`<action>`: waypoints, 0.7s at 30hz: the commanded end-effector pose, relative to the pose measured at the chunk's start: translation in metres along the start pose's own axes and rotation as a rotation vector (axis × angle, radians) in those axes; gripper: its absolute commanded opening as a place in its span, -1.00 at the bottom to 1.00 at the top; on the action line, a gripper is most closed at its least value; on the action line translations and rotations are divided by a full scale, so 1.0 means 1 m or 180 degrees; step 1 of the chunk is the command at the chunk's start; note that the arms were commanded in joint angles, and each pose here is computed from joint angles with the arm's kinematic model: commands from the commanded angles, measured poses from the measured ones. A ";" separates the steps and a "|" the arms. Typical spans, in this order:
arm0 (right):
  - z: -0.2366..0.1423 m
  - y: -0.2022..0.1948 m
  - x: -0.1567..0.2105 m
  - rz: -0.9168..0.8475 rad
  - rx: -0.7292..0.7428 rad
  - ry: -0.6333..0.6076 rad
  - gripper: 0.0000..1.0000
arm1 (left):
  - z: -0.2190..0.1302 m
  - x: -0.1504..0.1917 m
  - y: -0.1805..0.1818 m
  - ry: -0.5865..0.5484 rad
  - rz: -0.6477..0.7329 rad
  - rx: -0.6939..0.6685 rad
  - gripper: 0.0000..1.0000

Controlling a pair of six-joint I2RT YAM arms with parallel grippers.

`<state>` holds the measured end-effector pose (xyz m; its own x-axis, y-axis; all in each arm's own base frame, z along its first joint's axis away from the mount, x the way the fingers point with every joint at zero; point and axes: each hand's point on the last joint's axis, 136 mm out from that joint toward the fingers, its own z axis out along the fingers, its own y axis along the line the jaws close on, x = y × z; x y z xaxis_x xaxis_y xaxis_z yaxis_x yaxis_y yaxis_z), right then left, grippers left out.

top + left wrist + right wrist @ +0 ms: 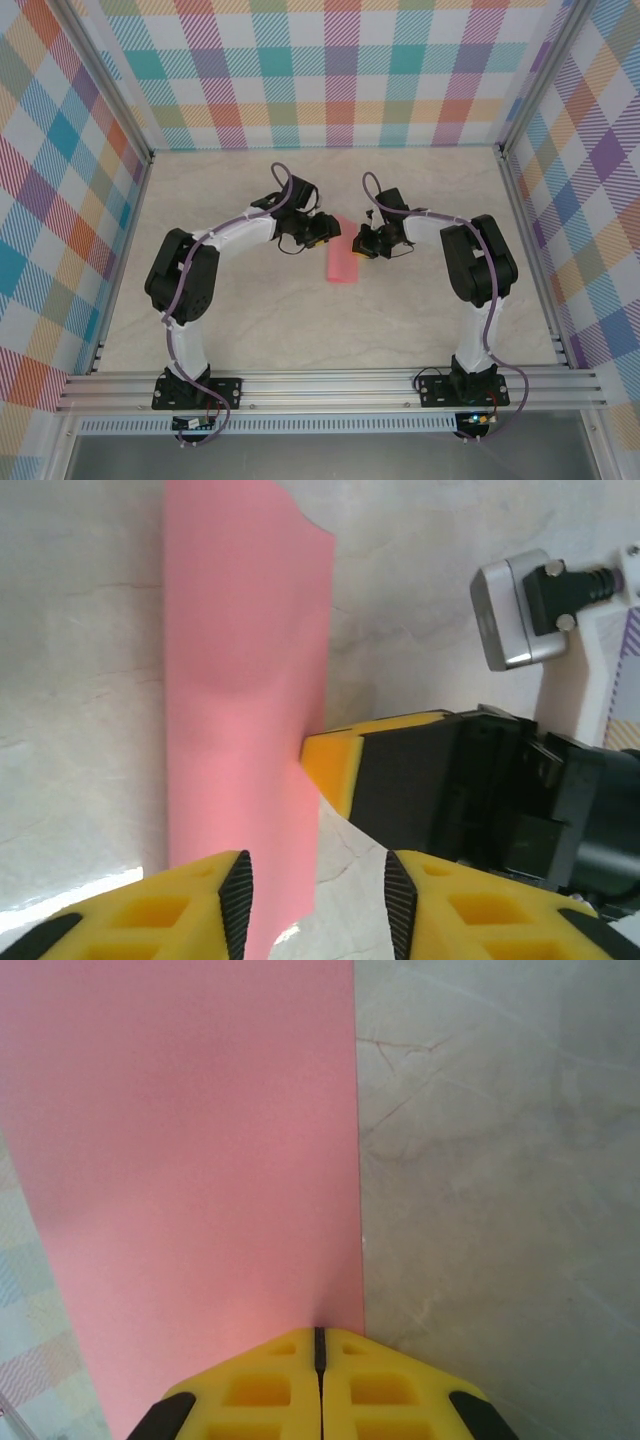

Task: Fold a paper plane with a square sheet of paper (fold left side to right side)
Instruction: First fold the square sheet of paper in half at the center of the table.

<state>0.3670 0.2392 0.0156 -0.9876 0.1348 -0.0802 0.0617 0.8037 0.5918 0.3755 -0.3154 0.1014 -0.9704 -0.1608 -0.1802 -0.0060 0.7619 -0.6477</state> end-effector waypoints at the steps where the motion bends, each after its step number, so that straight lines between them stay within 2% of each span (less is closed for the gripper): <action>1: 0.017 -0.039 0.027 0.0170 0.0429 0.0301 -0.88 | 0.018 0.018 -0.014 0.0278 0.0030 0.0222 -0.27; 8: 0.018 -0.040 0.028 0.0160 0.0446 0.0312 -0.88 | 0.045 0.019 0.005 0.0372 0.0029 0.0036 -0.37; 16: 0.018 -0.043 0.030 0.0135 0.0503 0.0335 -0.88 | 0.050 0.022 0.043 0.0360 0.0060 -0.0459 -0.41; 21: 0.019 -0.046 0.031 0.0129 0.0547 0.0357 -0.88 | 0.055 0.028 0.061 0.0403 0.0002 -0.0575 -0.41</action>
<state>0.3668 0.2395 0.0152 -0.9892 0.1257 -0.0752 0.0584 0.8093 0.5845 0.3682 -0.3173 0.0341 -0.9897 -0.0998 -0.1026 -0.0262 0.8309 -0.5559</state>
